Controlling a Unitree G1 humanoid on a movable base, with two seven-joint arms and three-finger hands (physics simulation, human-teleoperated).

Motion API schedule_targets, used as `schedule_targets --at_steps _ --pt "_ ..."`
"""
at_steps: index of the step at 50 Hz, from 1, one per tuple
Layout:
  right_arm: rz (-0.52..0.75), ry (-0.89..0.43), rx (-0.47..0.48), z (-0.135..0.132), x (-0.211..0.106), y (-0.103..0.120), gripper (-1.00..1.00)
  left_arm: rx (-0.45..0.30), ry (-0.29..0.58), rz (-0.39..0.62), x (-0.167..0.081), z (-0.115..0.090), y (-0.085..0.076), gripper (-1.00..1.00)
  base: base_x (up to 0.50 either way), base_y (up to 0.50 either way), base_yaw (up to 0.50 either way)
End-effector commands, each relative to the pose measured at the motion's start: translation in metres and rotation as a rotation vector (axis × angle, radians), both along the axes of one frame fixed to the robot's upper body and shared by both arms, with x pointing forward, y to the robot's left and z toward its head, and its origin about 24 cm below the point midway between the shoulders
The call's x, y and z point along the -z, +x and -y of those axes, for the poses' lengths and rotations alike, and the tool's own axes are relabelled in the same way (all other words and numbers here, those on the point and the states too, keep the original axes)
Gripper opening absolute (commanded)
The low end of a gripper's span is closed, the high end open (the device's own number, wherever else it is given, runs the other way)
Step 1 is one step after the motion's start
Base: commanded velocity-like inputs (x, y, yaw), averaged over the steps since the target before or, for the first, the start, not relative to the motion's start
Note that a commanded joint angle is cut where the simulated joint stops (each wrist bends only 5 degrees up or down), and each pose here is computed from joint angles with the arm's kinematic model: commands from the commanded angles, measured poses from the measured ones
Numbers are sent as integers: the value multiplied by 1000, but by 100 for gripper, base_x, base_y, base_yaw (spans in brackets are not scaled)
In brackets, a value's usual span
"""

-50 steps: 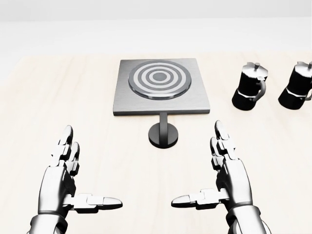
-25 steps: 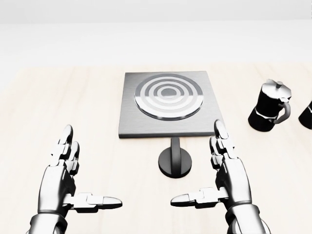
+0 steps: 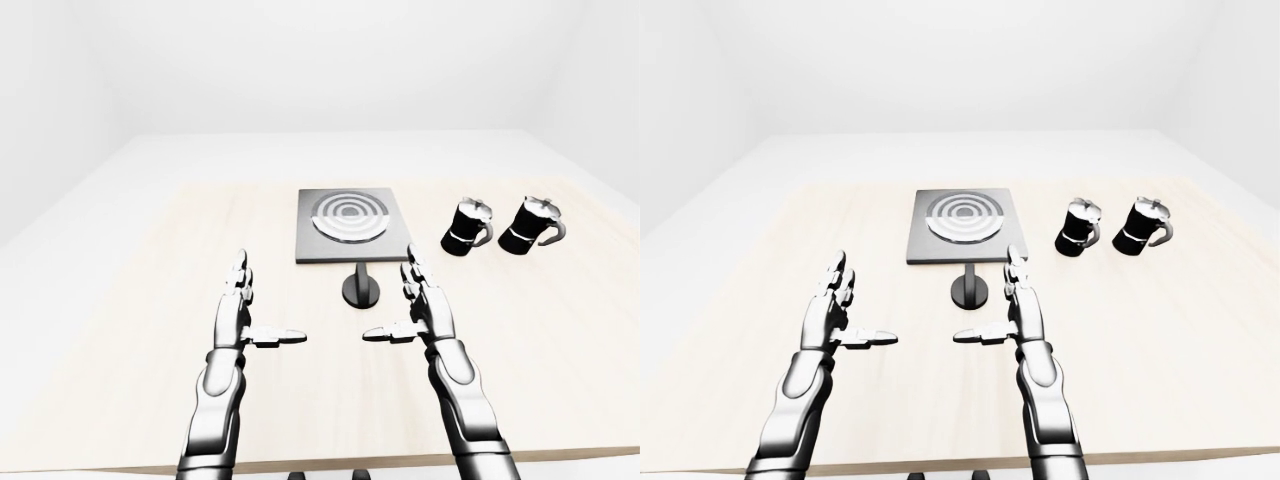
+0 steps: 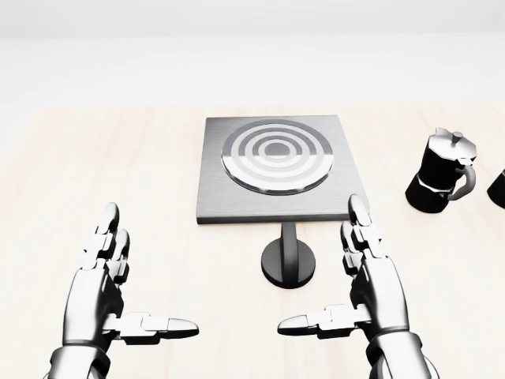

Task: Turn off the stove.

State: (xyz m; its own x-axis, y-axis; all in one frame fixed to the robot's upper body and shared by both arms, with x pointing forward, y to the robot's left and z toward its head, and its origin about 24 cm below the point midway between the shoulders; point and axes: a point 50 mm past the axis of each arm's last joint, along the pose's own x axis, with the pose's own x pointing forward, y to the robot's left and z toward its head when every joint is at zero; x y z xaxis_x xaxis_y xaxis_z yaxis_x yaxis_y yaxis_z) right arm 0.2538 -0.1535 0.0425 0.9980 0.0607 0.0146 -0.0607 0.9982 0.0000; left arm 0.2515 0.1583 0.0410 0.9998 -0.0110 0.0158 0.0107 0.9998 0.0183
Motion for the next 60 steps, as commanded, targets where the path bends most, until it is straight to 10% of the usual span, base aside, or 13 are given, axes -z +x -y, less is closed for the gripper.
schedule_targets --at_steps 1,8,19,33,45,60 --pt "7 -7 -8 -1 0 0 100 -2 -7 -1 -1 -1 0 100 50 0 0" --pt "4 -11 7 1 0 0 100 -226 -193 60 -29 -36 9 100 22 0 0" --pt "13 -12 5 1 -1 0 100 -577 -192 213 -40 -86 -12 100 0 0 0" --pt "7 -16 6 0 0 0 100 -969 -195 168 -25 -138 -48 100 0 0 0" --pt "4 -27 8 0 0 1 100 -1117 -135 122 -15 -166 -75 100 0 0 0" --pt "-13 -42 14 -1 1 1 100 -1129 -134 113 -14 -173 -77 100 0 0 0"
